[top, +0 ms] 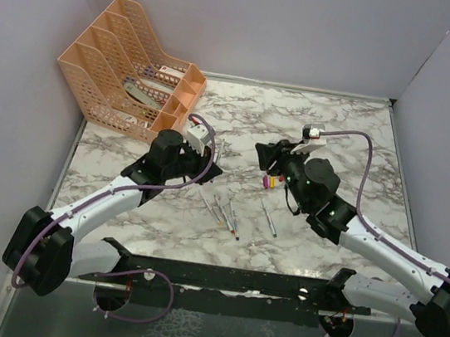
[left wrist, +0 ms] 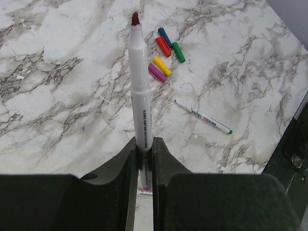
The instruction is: Insert the pens into the pen caps
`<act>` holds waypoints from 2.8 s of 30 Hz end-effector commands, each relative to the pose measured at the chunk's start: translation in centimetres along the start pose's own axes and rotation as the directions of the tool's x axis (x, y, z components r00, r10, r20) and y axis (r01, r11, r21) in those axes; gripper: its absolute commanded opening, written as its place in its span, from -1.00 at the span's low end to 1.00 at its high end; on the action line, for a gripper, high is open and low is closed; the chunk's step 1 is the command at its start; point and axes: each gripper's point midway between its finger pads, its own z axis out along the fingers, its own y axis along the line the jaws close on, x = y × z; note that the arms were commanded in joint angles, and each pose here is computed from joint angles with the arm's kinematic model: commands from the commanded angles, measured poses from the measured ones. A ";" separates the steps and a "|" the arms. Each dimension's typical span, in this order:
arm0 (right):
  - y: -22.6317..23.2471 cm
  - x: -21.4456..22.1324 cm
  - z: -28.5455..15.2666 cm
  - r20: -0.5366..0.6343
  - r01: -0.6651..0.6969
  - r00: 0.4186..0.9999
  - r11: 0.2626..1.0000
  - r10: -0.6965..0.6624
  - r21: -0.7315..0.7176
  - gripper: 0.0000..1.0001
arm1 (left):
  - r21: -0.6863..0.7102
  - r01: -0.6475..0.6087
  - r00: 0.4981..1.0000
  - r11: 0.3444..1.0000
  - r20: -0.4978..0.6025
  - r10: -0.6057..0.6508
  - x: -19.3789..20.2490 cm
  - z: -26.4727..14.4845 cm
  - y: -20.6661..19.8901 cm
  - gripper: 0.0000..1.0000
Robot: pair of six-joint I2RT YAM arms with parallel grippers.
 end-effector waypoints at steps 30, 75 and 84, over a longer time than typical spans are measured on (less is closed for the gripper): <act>-13.1 20.1 1.1 -0.713 0.313 0.699 0.879 0.042 0.359 -0.17 | 0.015 0.031 0.998 0.999 -0.049 -0.030 1.2 0.0 -0.3 -1.00; -16.7 22.7 2.5 -0.752 0.359 0.657 0.857 0.050 0.370 -0.25 | 0.035 0.066 0.993 0.997 -0.104 -0.062 2.5 1.2 -0.1 -1.00; -16.7 23.6 1.5 -0.773 0.351 0.630 0.859 0.077 0.372 -0.40 | 0.031 0.062 0.993 0.998 -0.101 -0.059 2.3 1.5 0.1 -1.00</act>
